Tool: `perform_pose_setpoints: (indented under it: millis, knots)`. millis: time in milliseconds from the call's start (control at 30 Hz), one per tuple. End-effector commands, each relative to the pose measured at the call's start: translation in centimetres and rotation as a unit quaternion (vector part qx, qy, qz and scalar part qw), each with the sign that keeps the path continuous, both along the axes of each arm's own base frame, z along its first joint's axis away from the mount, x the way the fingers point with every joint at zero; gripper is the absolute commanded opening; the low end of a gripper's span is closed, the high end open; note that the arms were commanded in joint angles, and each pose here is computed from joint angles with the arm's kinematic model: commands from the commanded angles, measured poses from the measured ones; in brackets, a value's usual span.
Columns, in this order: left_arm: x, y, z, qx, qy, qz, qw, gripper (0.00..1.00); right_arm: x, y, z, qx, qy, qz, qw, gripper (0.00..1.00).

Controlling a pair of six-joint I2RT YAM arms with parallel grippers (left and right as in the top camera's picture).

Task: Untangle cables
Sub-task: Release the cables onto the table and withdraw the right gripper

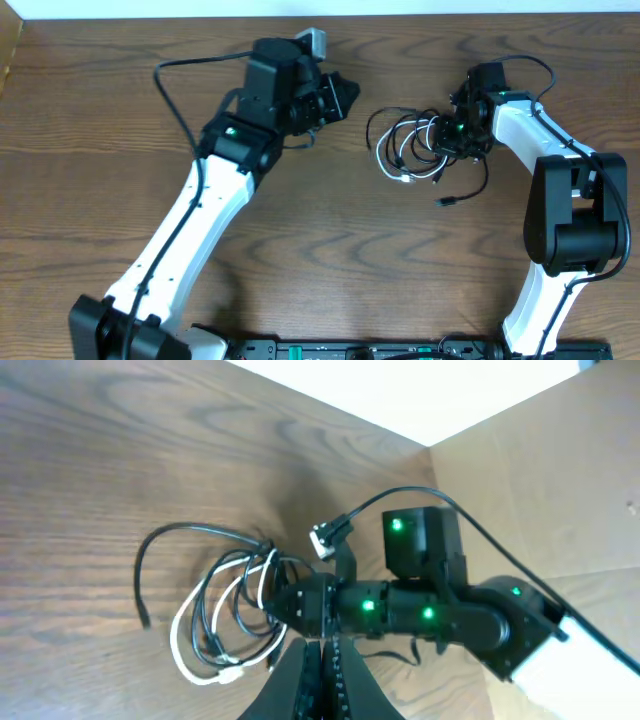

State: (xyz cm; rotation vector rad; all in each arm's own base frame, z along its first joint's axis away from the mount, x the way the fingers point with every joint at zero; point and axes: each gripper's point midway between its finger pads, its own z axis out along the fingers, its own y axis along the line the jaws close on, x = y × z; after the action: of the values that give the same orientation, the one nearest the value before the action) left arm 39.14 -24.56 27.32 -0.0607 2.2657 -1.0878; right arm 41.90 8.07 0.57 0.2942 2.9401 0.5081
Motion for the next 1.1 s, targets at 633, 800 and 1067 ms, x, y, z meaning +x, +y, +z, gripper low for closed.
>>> perform_pose_setpoints:
  millis: [633,800,1067]
  knots:
    - [2.4,-6.0,-11.2,0.063,0.030,-0.058,0.996,0.37,3.1,-4.3,8.4,0.003,-0.110,-0.090,0.990,0.51]
    - [3.6,-9.5,-18.6,0.120,0.026,-0.077,0.989,0.50,2.9,-8.9,9.0,0.011,-0.107,-0.141,0.984,0.55]
    - [4.3,-11.9,-22.8,0.192,-0.025,-0.049,0.980,0.61,2.0,-9.8,8.8,0.024,-0.092,-0.142,0.985,0.56]
